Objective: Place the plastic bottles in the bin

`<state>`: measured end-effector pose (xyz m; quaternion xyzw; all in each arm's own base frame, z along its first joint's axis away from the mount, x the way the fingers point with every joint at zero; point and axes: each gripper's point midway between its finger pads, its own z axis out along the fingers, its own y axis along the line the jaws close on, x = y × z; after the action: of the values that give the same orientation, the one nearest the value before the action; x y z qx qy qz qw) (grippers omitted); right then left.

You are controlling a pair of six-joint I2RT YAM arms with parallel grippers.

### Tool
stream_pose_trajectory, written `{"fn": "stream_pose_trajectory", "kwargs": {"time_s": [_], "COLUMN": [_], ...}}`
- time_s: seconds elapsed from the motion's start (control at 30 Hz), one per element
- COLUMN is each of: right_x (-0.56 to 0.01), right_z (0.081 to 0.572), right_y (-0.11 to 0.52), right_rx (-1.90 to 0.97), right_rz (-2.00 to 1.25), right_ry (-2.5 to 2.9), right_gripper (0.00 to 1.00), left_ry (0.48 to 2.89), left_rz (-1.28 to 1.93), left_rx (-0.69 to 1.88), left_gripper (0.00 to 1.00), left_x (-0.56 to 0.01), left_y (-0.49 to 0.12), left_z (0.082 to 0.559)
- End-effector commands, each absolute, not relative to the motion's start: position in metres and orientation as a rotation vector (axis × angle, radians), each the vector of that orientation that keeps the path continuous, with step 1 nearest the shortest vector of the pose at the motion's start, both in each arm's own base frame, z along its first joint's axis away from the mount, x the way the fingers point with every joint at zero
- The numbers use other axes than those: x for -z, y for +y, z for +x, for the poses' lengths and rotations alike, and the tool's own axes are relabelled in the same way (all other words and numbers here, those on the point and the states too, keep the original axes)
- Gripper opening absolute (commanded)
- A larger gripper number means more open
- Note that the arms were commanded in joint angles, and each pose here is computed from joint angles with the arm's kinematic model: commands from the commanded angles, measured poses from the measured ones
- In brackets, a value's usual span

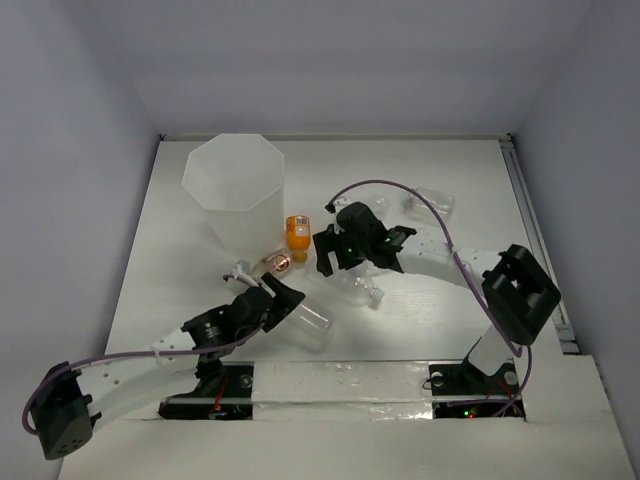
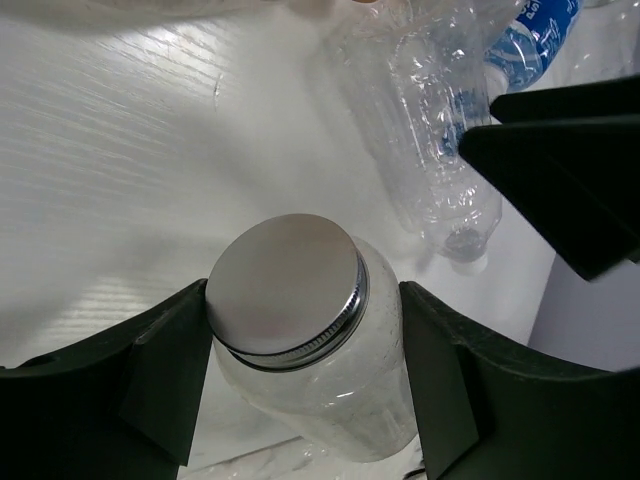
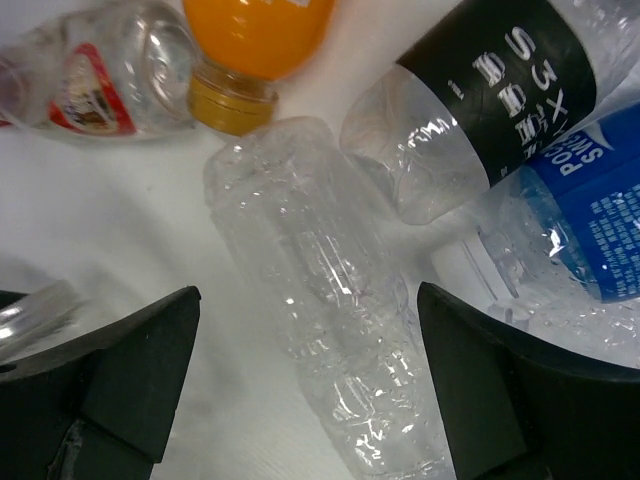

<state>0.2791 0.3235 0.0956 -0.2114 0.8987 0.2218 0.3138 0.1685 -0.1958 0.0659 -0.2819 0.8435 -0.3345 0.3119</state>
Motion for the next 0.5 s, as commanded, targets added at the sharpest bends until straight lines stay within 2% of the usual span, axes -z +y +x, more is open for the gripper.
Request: {"fn": "stream_pose_trajectory", "kwargs": {"time_s": [0.0,0.23,0.47], "right_x": [-0.091,-0.072,-0.057], "right_z": [0.283,0.272,0.252], "right_y": [0.326,0.323,0.32], "right_rx": [-0.563,-0.55,-0.576], "right_rz": [-0.586,-0.588,-0.617], "right_ry": [2.39,2.445,2.475], "right_gripper": [0.95,0.93,0.81], "left_ry": [2.243,2.037,1.827], "left_rz": [-0.598,-0.496,-0.419], "left_rx": [0.781,0.794,0.719], "left_gripper": [0.34,0.35,0.35], "left_x": [-0.089,-0.196,-0.314], "left_y": [-0.181,-0.157,-0.133], "left_z": [0.164,0.174,0.191]}}
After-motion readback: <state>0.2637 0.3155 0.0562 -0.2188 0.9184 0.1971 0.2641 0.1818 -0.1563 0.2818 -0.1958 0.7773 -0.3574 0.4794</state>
